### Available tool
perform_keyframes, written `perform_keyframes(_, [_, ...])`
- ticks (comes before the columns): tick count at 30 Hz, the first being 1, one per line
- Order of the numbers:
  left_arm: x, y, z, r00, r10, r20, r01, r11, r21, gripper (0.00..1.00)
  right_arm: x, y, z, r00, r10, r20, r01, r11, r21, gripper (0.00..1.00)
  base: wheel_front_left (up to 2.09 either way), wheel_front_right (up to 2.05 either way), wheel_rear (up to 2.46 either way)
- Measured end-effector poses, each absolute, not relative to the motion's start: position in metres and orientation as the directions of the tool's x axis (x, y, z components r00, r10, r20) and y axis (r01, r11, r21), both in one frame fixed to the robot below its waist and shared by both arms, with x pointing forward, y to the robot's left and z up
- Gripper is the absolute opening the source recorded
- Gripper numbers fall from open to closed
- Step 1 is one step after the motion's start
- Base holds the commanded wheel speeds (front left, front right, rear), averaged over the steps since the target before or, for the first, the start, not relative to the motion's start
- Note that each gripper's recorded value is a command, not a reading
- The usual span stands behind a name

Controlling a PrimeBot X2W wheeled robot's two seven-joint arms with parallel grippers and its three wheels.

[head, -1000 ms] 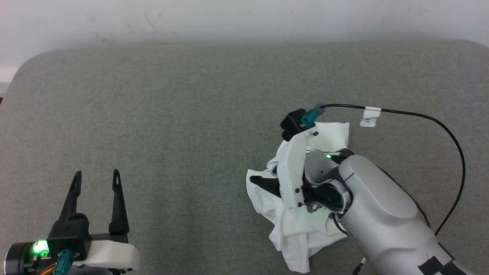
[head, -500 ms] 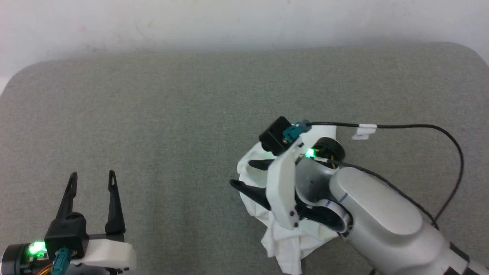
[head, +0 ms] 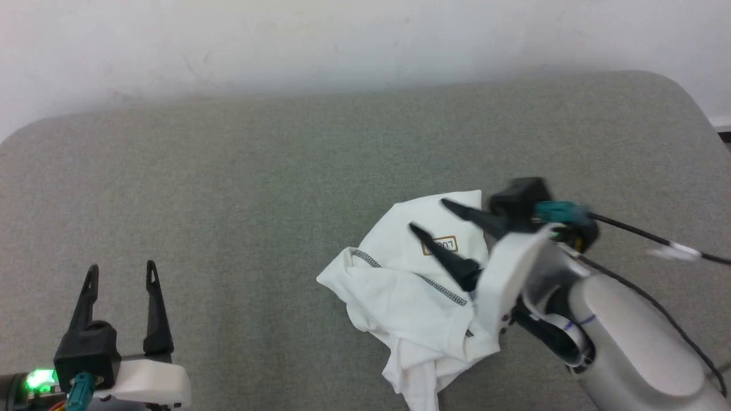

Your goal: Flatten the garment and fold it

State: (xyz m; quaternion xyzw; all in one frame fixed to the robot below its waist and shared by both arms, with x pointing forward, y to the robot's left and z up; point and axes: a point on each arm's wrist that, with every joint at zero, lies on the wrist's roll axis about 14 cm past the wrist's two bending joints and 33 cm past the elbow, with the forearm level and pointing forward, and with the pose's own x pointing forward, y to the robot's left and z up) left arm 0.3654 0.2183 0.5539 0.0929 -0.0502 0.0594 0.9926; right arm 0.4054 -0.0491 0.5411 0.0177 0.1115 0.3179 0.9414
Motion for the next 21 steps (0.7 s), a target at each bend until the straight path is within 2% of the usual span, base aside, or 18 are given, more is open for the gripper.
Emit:
perform_keyframes(1, [0.365, 0.219, 0.556, 0.987, 0.111, 0.117, -0.131, 0.975, 0.178, 1.00, 0.407, -0.060, 0.546, 0.806, 0.571, -0.158, -0.561, 0.821, 0.106, 1.00, 0.00, 0.00, 0.00])
perform_keyframes(2, [0.365, 0.219, 0.556, 0.987, 0.111, 0.117, -0.131, 0.975, 0.178, 1.00, 0.407, -0.060, 0.546, 0.806, 0.571, -0.158, -0.561, 0.821, 0.106, 1.00, 0.00, 0.00, 0.00])
perform_keyframes(3, [0.364, 0.220, 0.559, 0.985, 0.119, 0.125, -0.140, 0.974, 0.179, 1.00, 0.407, -0.080, 0.551, 0.856, 0.507, -0.098, -0.499, 0.861, 0.093, 1.00, 0.00, 0.00, 0.00])
perform_keyframes(4, [0.363, 0.221, 0.559, 0.984, 0.125, 0.124, -0.146, 0.973, 0.180, 1.00, 0.406, -0.090, 0.552, 0.877, 0.475, -0.074, -0.469, 0.879, 0.086, 1.00, 0.00, 0.00, 0.00])
perform_keyframes(9, [0.359, 0.224, 0.561, 0.983, 0.132, 0.125, -0.154, 0.969, 0.192, 1.00, 0.394, -0.137, 0.553, 0.945, 0.327, 0.001, -0.327, 0.944, 0.034, 1.00, 0.00, 0.00, 0.00])
perform_keyframes(21, [0.344, 0.222, 0.551, 0.988, 0.109, 0.105, -0.130, 0.968, 0.214, 1.00, 0.346, -0.200, 0.553, 0.992, 0.080, 0.093, -0.082, 0.997, 0.012, 1.00, 0.00, 0.00, 0.00])
